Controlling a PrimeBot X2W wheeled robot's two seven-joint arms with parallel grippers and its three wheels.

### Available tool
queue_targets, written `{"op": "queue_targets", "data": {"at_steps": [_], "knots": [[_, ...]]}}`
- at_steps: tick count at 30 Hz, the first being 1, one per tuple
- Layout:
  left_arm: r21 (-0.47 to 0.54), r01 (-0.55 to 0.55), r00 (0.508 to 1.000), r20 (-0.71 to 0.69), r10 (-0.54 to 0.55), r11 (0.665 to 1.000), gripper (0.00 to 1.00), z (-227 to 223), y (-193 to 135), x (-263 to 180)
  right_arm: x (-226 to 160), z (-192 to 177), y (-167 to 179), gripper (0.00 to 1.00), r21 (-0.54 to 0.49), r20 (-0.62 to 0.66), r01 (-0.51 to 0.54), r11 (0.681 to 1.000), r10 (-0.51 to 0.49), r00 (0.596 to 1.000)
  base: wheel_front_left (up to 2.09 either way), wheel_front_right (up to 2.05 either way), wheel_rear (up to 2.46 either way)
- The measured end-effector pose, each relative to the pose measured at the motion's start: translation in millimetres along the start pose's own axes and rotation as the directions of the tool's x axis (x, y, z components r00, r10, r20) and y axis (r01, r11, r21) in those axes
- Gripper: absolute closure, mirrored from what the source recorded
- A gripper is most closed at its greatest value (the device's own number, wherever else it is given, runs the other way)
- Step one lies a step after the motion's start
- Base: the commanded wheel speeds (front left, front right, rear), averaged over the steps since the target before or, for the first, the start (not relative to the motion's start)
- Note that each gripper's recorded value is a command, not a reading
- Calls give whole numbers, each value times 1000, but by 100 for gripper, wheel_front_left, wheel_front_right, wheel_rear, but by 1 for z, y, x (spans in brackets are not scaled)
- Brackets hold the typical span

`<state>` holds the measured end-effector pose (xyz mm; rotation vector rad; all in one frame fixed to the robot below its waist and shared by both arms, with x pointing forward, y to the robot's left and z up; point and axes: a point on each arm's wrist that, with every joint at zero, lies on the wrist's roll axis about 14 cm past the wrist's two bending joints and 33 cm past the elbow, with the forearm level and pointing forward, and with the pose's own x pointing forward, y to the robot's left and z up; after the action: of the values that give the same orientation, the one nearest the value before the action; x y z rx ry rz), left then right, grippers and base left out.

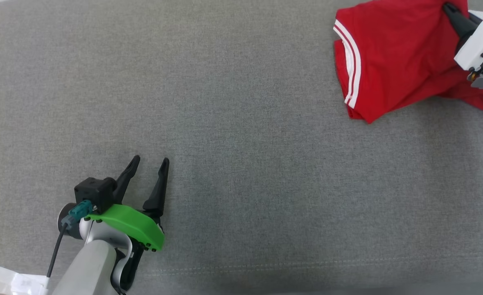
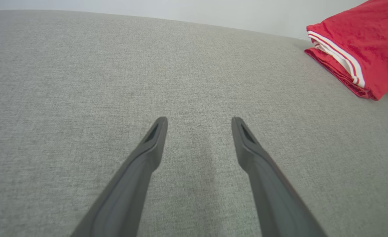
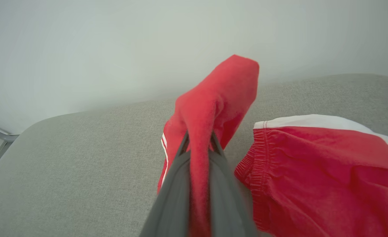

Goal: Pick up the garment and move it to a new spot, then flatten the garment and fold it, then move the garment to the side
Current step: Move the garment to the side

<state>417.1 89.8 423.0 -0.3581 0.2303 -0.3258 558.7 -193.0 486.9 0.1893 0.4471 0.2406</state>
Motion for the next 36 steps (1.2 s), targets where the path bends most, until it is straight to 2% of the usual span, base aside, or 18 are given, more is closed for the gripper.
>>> {"op": "queue_targets", "data": {"at_steps": [7,13,19,23,29,36], "knots": [[-4,6,1000,-3,-6,1000,0,-1,1,8,2,6,-34,100,-34,-20,74,997,-74,997,0,0,0],[-5,1,1000,-13,-1,1000,0,-5,3,8,1,13,-45,100,-72,-23,112,991,-114,993,0,0,0],[-9,-1,1000,-18,1,1000,0,-7,4,9,-4,10,-68,100,-132,-55,174,976,-182,982,0,0,0],[-13,-6,1000,-23,6,1000,0,-9,6,9,-4,23,-75,100,-171,-35,201,964,-210,977,0,0,0],[-20,0,1000,-25,-1,1000,0,-11,6,12,-8,33,-96,100,-282,-27,253,925,-271,962,0,0,0],[-25,-9,999,-37,8,1000,0,-16,12,19,3,13,-112,100,-292,-78,276,916,-311,947,0,0,0]]}}
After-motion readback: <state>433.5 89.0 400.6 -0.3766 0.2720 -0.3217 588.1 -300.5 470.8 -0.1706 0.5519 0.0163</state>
